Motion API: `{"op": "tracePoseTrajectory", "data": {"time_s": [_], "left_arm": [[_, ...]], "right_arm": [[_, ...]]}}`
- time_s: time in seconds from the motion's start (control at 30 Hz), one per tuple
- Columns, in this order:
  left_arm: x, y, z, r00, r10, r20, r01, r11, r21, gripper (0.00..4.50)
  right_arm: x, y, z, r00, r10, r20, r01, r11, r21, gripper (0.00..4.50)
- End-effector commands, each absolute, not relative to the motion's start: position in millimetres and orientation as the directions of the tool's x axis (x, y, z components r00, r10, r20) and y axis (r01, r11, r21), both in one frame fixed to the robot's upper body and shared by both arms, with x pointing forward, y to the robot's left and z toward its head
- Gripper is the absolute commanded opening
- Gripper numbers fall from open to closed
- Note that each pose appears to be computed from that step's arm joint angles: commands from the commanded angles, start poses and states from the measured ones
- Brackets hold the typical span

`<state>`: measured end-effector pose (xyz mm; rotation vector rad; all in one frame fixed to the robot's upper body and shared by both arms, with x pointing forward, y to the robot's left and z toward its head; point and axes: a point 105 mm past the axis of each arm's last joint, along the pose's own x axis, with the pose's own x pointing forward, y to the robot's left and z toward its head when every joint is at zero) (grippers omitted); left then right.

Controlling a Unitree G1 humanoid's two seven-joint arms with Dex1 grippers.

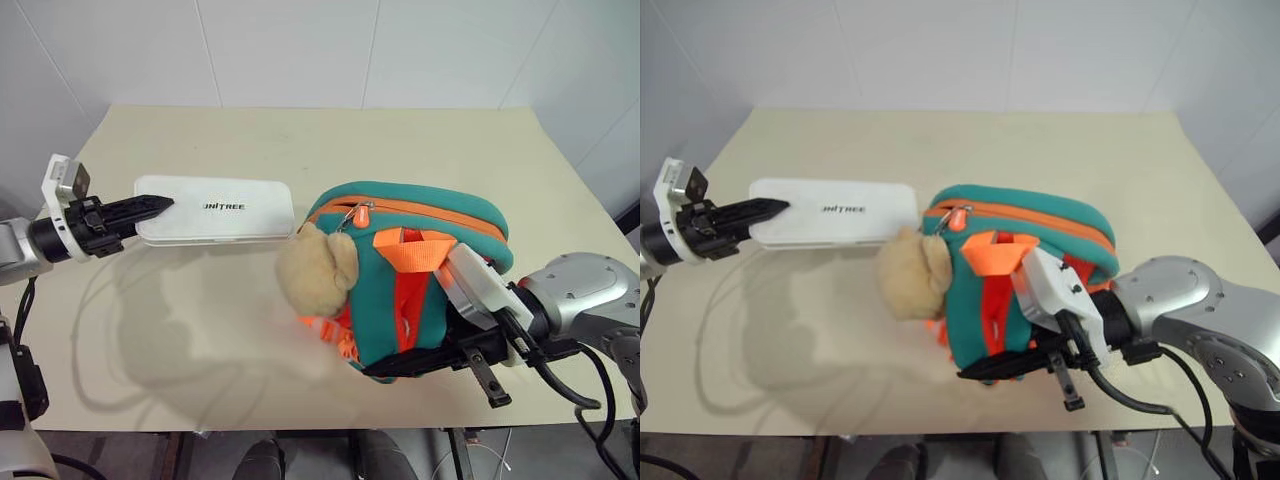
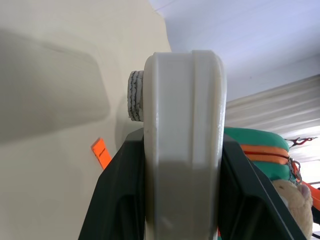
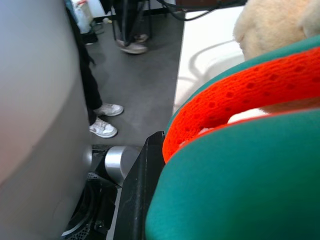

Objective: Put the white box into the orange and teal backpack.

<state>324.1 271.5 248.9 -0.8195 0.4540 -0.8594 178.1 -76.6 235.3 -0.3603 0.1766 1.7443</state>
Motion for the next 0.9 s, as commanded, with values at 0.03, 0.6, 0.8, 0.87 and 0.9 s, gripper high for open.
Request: {"op": "tracePoseTrajectory", "data": {"time_s": [0.03, 0.6, 0.8, 0.87, 0.9], "left_arm": [[314.9, 263.6, 280.6, 0.538, -0.843, 0.009, 0.614, 0.386, -0.688, 1.32], [261.8, 255.7, 324.5, 0.343, -0.920, 0.192, 0.937, 0.350, 0.003, 1.32], [256.3, 251.3, 325.0, 0.309, -0.931, 0.195, 0.940, 0.330, 0.089, 1.32], [254.2, 247.7, 325.5, 0.286, -0.937, 0.201, 0.942, 0.313, 0.119, 1.32], [253.1, 244.5, 324.4, 0.271, -0.943, 0.194, 0.946, 0.298, 0.125, 1.32]], "right_arm": [[176.4, -77.9, 238.2, -0.182, 0.921, -0.344, -0.965, -0.235, -0.118, 0.59], [200.6, -94.4, 222.0, -0.111, 0.913, -0.393, -0.983, -0.160, -0.092, 0.59], [204.9, -95.0, 221.5, -0.104, 0.914, -0.393, -0.983, -0.155, -0.101, 0.59], [206.1, -94.4, 221.4, -0.100, 0.916, -0.389, -0.983, -0.152, -0.103, 0.59], [206.4, -94.0, 221.3, -0.100, 0.917, -0.387, -0.983, -0.151, -0.103, 0.59]]}}
